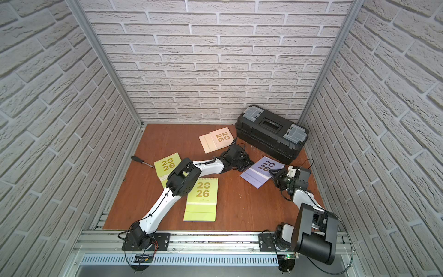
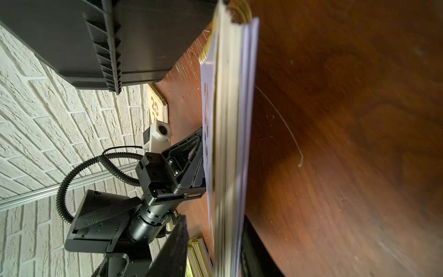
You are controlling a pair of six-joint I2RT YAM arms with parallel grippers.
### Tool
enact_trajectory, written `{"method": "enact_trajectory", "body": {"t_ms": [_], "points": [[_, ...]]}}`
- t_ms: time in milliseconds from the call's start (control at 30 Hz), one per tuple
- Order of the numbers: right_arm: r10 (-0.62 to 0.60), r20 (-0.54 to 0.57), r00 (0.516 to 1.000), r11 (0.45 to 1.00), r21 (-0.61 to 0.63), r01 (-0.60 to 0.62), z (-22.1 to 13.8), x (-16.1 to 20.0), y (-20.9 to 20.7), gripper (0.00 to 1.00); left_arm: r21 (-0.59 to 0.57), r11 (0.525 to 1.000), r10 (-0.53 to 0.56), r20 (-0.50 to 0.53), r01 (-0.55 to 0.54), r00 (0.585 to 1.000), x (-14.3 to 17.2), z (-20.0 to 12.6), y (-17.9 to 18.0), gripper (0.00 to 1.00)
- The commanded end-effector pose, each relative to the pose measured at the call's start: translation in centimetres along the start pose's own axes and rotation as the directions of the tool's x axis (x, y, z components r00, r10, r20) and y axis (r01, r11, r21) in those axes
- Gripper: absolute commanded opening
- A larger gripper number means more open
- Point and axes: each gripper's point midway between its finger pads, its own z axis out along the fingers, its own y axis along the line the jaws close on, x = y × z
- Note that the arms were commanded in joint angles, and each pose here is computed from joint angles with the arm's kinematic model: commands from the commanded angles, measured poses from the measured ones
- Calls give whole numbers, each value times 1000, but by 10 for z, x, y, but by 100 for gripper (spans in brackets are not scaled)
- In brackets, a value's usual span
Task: Stack the calendars
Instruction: Pick up the calendar at the center of the board.
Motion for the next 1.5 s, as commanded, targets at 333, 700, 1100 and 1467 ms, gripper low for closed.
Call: {"method": "enact_trajectory", "body": {"t_ms": [333,700,1100,1467], "points": [[-59,-3,998,998,-9,59,-6,-1,15,17,-139,990,-48,-64,39,997,25,-2,38,0],[-97,-7,995,995,-3,97,-18,9,21,9,-118,993,-11,-36,7,999,14,-20,16,0],[-124,-3,992,992,-20,124,-40,30,27,6,-113,993,42,20,-40,999,6,-64,-2,0],[-140,-17,990,987,-85,138,-57,49,47,3,-126,988,93,72,-84,993,5,-112,-11,0]]}}
